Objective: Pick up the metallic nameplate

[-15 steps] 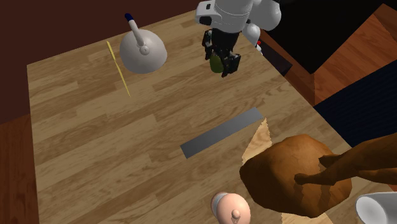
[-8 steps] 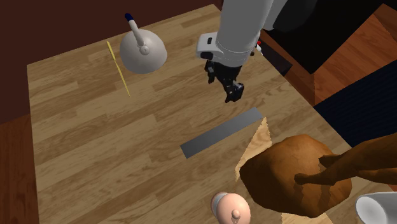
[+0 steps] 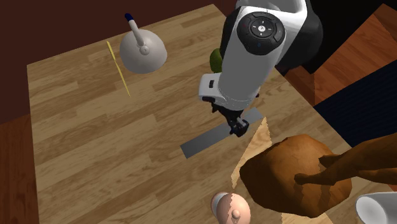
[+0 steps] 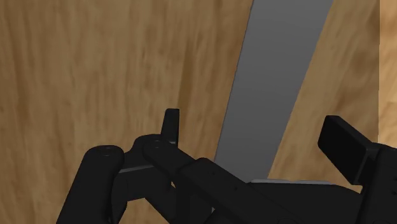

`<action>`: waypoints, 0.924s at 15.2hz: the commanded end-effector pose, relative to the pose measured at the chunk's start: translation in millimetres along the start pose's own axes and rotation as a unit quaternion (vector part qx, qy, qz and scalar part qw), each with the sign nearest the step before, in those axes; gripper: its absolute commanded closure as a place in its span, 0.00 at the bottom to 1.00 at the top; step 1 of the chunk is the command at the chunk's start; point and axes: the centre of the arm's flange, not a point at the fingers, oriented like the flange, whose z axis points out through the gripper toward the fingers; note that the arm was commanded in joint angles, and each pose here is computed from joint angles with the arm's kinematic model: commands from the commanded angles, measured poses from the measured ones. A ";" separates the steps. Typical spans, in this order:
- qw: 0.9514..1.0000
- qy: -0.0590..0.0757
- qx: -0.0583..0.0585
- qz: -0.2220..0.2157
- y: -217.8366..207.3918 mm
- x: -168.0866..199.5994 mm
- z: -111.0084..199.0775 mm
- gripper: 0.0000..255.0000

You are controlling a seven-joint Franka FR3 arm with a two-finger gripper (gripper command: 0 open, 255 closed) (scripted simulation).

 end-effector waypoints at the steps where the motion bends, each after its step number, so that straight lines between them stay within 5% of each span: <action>1: 1.000 -0.004 0.001 0.002 -16.3 11.3 7.5 0.00; 10: 1.000 -0.004 0.001 0.002 -16.8 10.8 47.5 0.00; 11: 1.000 -0.004 0.001 0.002 -16.3 10.7 47.4 1.00; 14: 1.000 -0.004 0.001 0.002 -16.0 11.3 46.9 1.00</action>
